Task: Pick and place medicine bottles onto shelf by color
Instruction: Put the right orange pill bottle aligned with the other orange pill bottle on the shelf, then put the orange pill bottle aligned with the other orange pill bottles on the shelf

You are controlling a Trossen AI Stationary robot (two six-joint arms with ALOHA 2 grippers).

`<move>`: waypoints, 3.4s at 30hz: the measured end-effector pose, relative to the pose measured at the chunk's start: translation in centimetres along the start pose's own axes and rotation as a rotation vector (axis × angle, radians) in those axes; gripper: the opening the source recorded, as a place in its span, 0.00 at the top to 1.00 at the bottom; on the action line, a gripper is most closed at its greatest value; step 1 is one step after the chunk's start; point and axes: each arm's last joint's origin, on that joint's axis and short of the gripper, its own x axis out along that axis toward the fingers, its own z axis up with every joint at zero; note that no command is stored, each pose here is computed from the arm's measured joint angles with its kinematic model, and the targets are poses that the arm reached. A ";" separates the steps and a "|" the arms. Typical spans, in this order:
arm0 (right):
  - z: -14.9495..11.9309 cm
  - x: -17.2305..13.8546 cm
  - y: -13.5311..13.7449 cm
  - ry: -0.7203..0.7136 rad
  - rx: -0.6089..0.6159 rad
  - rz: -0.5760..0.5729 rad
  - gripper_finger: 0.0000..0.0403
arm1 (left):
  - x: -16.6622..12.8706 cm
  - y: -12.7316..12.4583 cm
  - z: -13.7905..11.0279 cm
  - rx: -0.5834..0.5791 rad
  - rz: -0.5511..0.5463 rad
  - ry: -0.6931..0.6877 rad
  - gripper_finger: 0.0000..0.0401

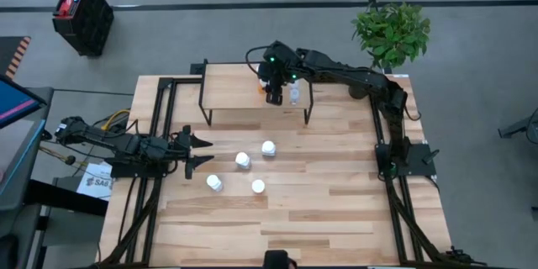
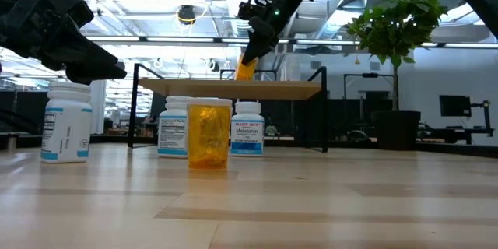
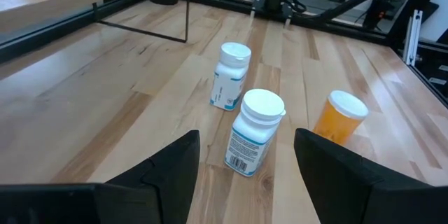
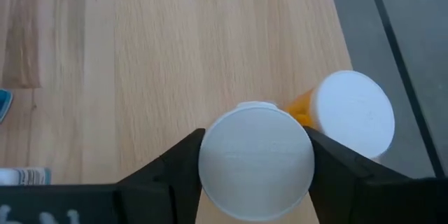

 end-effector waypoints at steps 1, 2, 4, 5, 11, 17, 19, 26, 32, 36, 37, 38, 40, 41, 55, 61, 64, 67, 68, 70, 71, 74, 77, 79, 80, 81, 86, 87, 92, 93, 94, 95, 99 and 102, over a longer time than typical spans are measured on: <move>0.0 0.0 0.0 0.000 0.001 0.000 0.42 | 0.0 0.0 0.0 0.000 0.000 0.000 0.45; 0.0 0.0 0.0 0.001 0.006 0.001 0.41 | 0.0 0.0 0.0 0.000 0.000 0.000 0.45; 0.0 0.0 0.0 0.000 0.025 0.000 0.39 | 0.0 0.0 0.0 0.000 0.000 0.000 0.45; 0.0 0.0 0.0 0.000 0.026 0.000 0.38 | 0.0 0.0 0.0 0.000 0.000 0.000 0.45; 0.0 0.0 0.0 0.004 0.026 -0.007 0.37 | 0.0 0.0 0.0 0.000 0.000 0.000 0.45; 0.4 0.0 -0.1 -0.037 0.028 -0.021 0.37 | 0.0 0.0 0.0 0.000 0.000 0.000 0.45; 0.6 0.0 0.0 -0.048 0.025 -0.023 0.37 | 0.0 0.0 0.0 0.000 0.000 0.001 0.45; 0.6 0.0 0.1 -0.048 0.024 -0.022 0.37 | 0.0 0.0 0.0 -0.001 0.000 0.001 0.45; 0.6 0.0 0.1 -0.048 0.039 -0.021 0.37 | 0.0 0.0 0.0 -0.001 0.000 0.001 0.45; 0.7 0.0 0.0 -0.065 0.039 -0.028 0.37 | 0.0 0.0 0.0 -0.002 0.000 0.001 0.45; 0.8 0.0 0.1 -0.068 0.038 -0.028 0.37 | 0.0 0.0 0.0 -0.002 0.000 0.001 0.45; 0.9 0.0 0.2 -0.073 0.036 -0.029 0.37 | 0.0 0.0 0.0 -0.001 0.000 0.001 0.45; 1.0 0.0 0.2 -0.081 0.035 -0.031 0.37 | 0.0 0.0 0.0 -0.002 0.000 0.001 0.45; 1.0 0.0 0.2 -0.085 0.034 -0.032 0.37 | 0.0 0.0 0.0 -0.002 0.000 0.001 0.45; 1.1 0.0 0.5 -0.088 0.030 -0.027 0.36 | 0.0 0.0 0.0 -0.006 0.000 0.001 0.45; 1.0 0.0 0.4 -0.081 0.052 -0.028 0.36 | 0.0 0.0 0.0 -0.006 0.000 0.001 0.45; 0.8 0.0 0.4 -0.055 0.067 -0.037 0.33 | 0.0 0.0 0.0 -0.005 0.000 0.001 0.45; 0.7 0.0 0.5 -0.028 0.060 -0.086 0.28 | 0.0 0.0 0.0 -0.005 0.000 0.001 0.45; 0.8 0.0 0.6 -0.026 0.055 -0.096 0.26 | 0.0 0.0 0.0 -0.005 0.000 0.001 0.45; 0.9 0.0 0.7 -0.029 0.026 -0.113 0.23 | 0.0 0.0 0.0 -0.005 0.000 0.001 0.45; 1.0 0.0 0.8 -0.033 0.009 -0.117 0.22 | 0.0 0.0 0.0 -0.005 0.000 0.001 0.45; 1.4 -0.1 1.1 -0.063 -0.003 -0.121 0.20 | 0.0 0.0 0.0 -0.005 0.000 0.001 0.45; 1.8 -0.1 1.8 -0.075 -0.020 -0.113 0.19 | 0.0 0.0 0.0 -0.005 0.000 0.001 0.45; 2.0 -0.1 2.4 -0.081 -0.052 -0.107 0.19 | 0.0 0.0 0.0 -0.005 0.000 0.001 0.45; 2.1 -0.1 2.7 -0.082 -0.067 -0.108 0.20 | 0.0 0.0 0.0 -0.005 0.000 0.002 0.45; 2.2 -0.2 3.0 -0.081 -0.077 -0.115 0.20 | 0.0 0.0 0.0 -0.005 0.000 0.001 0.45; 2.7 -0.9 4.6 -0.058 -0.110 -0.187 0.22 | 0.0 0.0 0.0 -0.004 0.000 0.001 0.45; 2.9 -1.3 5.0 -0.057 -0.124 -0.200 0.22 | 0.0 0.0 0.0 -0.004 0.000 0.002 0.45; 2.5 -2.8 6.4 0.019 -0.164 -0.175 0.24 | 0.0 0.0 0.0 -0.003 0.000 0.002 0.45; 2.0 -2.9 6.5 0.069 -0.156 -0.166 0.24 | 0.0 0.0 0.0 0.000 0.000 0.001 0.45; 1.5 -2.8 6.6 0.116 -0.148 -0.157 0.25 | 0.0 0.0 0.0 -0.001 0.000 0.002 0.45; 1.2 -2.8 6.4 0.138 -0.135 -0.158 0.26 | 0.0 0.0 0.0 0.000 0.000 0.002 0.45; 0.7 -2.9 5.8 0.180 -0.099 -0.173 0.29 | 0.0 0.0 0.0 0.025 0.000 0.002 0.45; 0.6 -2.9 5.4 0.178 -0.087 -0.180 0.33 | 0.0 0.0 0.0 0.025 0.000 0.001 0.45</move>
